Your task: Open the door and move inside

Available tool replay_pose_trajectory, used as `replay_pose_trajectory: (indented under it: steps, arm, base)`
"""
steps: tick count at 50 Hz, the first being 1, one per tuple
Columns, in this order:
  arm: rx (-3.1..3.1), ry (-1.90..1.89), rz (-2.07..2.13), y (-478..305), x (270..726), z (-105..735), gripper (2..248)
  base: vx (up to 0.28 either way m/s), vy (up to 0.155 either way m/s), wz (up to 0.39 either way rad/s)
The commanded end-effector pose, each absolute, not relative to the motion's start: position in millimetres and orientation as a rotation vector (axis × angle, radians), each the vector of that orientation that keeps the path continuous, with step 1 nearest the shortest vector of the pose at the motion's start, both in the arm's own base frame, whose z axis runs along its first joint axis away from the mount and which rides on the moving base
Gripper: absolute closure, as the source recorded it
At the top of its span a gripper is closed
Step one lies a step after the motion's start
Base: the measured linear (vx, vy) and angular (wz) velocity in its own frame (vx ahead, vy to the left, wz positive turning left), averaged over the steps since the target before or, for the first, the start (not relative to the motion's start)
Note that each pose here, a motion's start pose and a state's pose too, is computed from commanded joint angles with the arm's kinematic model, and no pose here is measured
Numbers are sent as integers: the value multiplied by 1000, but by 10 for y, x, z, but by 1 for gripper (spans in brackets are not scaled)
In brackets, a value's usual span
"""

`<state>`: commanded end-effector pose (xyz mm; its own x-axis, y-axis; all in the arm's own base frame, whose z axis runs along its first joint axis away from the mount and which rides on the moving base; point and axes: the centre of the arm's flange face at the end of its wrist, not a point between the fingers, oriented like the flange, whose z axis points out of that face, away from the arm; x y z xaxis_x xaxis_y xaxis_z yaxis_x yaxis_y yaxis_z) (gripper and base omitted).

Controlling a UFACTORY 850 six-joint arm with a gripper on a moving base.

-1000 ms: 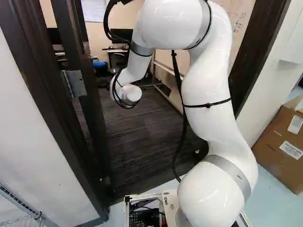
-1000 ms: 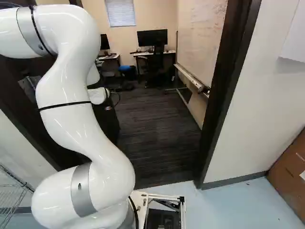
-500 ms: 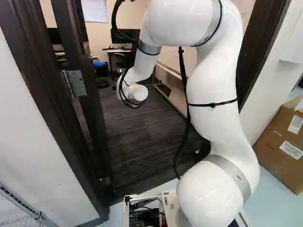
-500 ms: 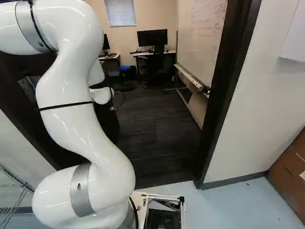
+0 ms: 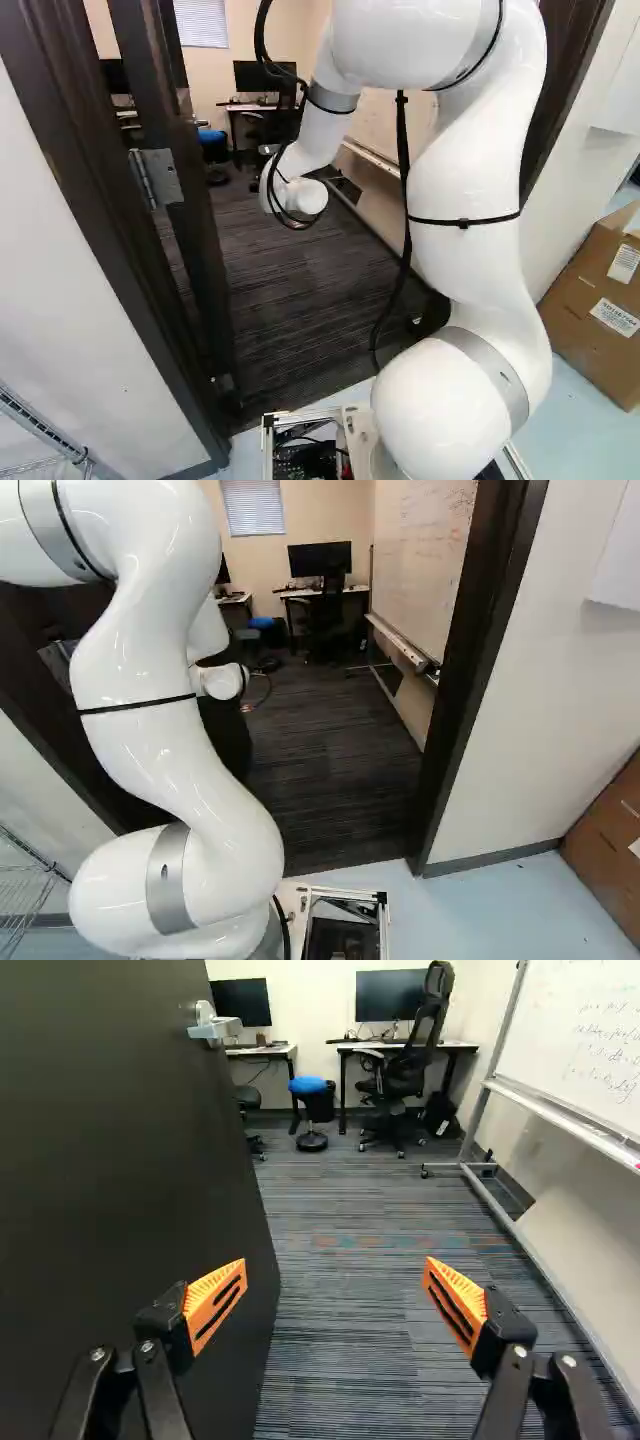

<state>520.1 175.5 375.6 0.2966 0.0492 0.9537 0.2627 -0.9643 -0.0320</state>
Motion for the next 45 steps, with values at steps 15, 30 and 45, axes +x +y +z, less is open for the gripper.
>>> replay_pose_trajectory:
  steps: [15,30,45]
  arm:
    - [-2398,-288,-1739,1526,5071,3776,3]
    - [-2405,-279,-1741,1461,5029,3784,3]
    - [-2412,-267,-1745,1366,4941,3809,3]
  base:
    - [0,0,0]
    - [0,0,0]
    - [0,0,0]
